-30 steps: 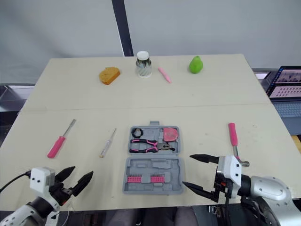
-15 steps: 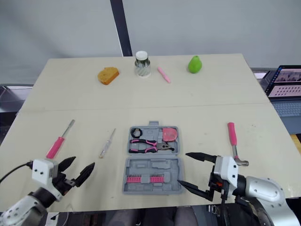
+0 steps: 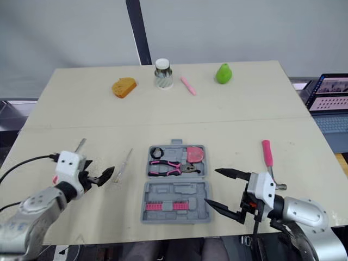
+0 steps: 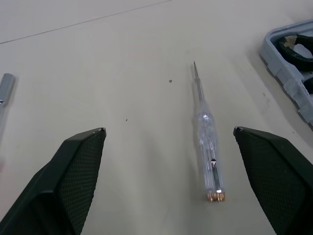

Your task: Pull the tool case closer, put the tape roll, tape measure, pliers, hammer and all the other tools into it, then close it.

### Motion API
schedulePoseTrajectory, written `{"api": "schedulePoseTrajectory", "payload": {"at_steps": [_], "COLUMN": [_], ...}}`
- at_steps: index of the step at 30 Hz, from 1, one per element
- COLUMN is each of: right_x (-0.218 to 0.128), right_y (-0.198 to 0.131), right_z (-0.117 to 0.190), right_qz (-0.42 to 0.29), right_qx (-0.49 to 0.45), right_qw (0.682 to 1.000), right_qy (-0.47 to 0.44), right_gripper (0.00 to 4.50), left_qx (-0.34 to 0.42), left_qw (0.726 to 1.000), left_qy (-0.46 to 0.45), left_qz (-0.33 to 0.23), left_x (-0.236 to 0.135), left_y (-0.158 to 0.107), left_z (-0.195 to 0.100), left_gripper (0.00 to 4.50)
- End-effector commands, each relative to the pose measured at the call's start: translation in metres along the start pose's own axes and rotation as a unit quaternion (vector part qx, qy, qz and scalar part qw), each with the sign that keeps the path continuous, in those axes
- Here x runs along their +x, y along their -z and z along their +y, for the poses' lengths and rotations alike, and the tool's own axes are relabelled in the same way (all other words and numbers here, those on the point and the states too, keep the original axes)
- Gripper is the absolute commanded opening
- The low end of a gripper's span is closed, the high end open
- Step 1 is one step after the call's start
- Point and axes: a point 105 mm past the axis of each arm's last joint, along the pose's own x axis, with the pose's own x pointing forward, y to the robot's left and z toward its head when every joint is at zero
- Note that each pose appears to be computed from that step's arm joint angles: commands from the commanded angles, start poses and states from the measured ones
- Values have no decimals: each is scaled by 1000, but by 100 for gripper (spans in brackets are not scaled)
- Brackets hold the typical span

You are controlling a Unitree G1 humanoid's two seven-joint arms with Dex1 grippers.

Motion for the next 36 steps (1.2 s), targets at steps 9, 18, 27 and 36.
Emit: {"api": "schedulePoseTrajectory", "payload": {"at_steps": [9, 18, 27, 36], "right_x": [-2, -2, -2, -2], "right_y": [-12, -12, -11, -10], "right_z": [0, 0, -1, -2], "right_qz": [0, 4, 8, 12], "right_qx": [-30, -29, -26, -25], "right_qw": [999, 999, 999, 999], "right_qy": [16, 21, 26, 28], "right_gripper": [445, 445, 445, 450], "left_qx": [22, -3, -9, -6], "left_qw": [999, 999, 998, 998], "left_qy": [33, 19, 23, 25], "left_qz": [30, 48, 57, 58], "left_x": [28, 35, 38, 39], "left_y": [8, 23, 26, 27], "left_z": [-24, -28, -32, -33], "left_gripper": [450, 450, 450, 134]}}
